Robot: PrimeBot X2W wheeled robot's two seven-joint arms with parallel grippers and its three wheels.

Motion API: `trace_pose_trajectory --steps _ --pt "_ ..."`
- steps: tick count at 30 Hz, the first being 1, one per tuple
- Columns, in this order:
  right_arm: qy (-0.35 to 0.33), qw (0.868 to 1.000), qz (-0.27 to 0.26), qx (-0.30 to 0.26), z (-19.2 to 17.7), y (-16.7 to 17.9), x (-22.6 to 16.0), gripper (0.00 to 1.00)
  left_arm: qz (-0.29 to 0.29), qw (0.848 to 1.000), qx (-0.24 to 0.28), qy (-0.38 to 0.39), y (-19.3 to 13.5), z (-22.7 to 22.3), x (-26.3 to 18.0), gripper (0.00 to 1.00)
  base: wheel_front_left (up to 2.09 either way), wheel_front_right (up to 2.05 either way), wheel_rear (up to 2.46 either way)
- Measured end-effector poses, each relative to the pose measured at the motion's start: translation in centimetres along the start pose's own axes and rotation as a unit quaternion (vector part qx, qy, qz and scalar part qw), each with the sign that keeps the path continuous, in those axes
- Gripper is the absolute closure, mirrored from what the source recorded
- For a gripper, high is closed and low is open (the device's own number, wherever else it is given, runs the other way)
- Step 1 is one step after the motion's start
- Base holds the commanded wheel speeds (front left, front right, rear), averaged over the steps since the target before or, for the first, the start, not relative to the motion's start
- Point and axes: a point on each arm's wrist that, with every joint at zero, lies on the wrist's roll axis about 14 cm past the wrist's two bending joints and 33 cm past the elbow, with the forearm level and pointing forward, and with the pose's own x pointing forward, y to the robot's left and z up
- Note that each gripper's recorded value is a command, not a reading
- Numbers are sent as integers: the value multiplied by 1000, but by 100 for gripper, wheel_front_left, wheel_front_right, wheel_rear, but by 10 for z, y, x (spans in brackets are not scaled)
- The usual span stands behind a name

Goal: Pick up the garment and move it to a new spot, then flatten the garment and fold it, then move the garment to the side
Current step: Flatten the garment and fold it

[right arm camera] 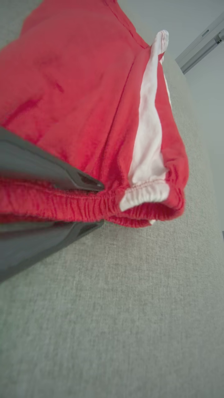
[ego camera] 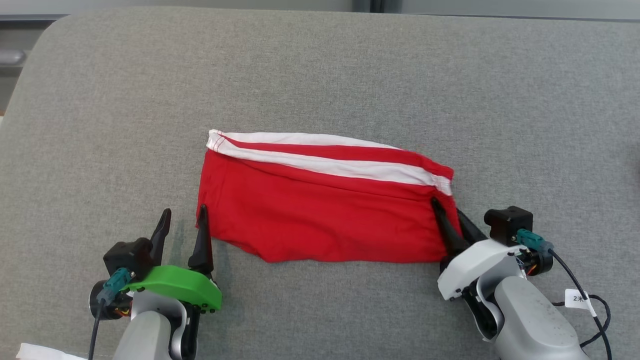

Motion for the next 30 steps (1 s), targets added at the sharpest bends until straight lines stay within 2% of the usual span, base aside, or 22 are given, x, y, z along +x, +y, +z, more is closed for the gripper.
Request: trace_pose_trajectory --steps 6,11,17,20,24,30 --pt "-16 999 -29 16 9 -15 -4 100 -6 1000 3 1 -2 0 1 0 0 0 0" --pt "-36 995 -91 15 21 -55 -20 100 -18 1000 4 8 -10 -5 -1 0 0 0 0" --pt "-74 981 -179 -8 48 -111 -52 100 -44 999 7 16 -27 -12 -3 0 0 0 0" --pt "-107 973 -203 -2 69 -125 -64 100 -58 998 8 18 -37 -13 -4 0 0 0 0" --pt "-123 975 -186 12 78 -113 -63 100 -74 997 8 20 -48 -15 -7 0 0 0 0" --pt "-112 987 -89 68 68 -49 -40 100 -84 996 8 19 -56 -15 -12 0 0 0 0"
